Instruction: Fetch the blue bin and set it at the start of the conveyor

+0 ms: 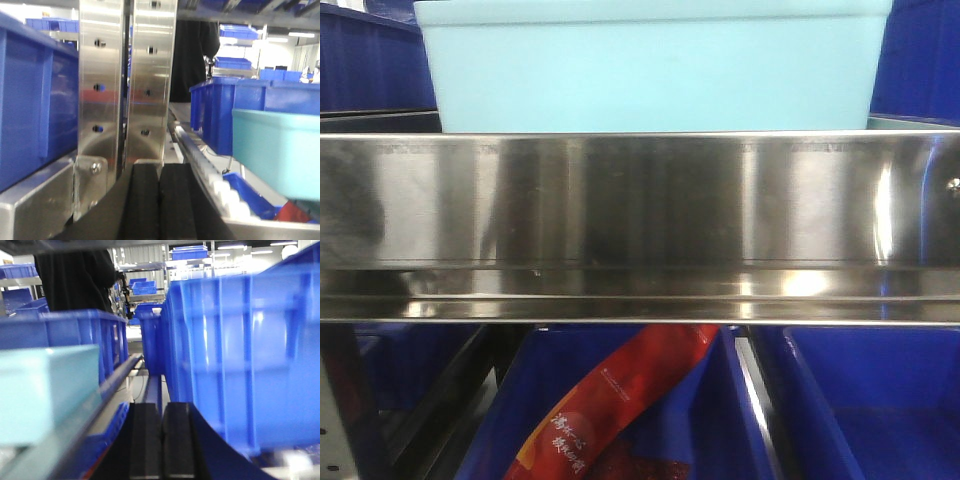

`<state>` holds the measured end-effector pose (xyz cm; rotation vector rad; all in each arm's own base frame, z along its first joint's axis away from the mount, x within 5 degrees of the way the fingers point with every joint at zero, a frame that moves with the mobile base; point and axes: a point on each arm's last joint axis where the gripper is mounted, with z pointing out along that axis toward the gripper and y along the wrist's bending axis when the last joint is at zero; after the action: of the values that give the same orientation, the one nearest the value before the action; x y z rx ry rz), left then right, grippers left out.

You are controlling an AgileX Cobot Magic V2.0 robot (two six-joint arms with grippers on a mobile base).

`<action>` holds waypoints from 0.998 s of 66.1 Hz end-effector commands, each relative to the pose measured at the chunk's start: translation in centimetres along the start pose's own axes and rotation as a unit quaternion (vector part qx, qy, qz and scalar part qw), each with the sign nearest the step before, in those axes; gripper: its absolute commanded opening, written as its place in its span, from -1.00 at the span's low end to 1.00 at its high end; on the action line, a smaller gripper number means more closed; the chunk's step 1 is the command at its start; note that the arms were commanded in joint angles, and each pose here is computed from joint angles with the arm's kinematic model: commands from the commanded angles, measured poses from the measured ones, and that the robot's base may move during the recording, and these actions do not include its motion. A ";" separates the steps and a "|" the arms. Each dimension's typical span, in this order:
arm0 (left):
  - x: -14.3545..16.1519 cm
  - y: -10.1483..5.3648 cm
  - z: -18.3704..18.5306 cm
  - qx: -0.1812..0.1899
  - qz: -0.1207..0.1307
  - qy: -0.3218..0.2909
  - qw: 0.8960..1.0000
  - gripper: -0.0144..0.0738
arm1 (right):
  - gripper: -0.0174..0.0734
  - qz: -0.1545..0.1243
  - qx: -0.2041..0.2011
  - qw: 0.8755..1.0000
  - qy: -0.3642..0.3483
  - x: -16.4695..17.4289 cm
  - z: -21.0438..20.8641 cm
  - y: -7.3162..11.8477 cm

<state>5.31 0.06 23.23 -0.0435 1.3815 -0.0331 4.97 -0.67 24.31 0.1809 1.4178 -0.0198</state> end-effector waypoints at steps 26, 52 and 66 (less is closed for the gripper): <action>-12.3 -0.6 1.3 -0.006 0.002 0.067 0.998 0.41 | 0.61 -0.002 -0.014 0.999 0.048 -9.8 1.4 1.5; -14.5 -3.7 7.2 0.148 0.020 0.161 0.976 0.42 | 0.61 -0.055 -0.068 0.986 0.142 -11.3 6.3 2.7; -14.5 -8.5 12.9 0.236 0.024 0.227 0.945 0.42 | 0.61 -0.067 -0.146 0.953 0.257 -12.4 11.3 5.9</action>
<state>13.31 -5.93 39.52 0.3868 1.7803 -0.3116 12.91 1.57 37.80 -0.1050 1.8676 0.1184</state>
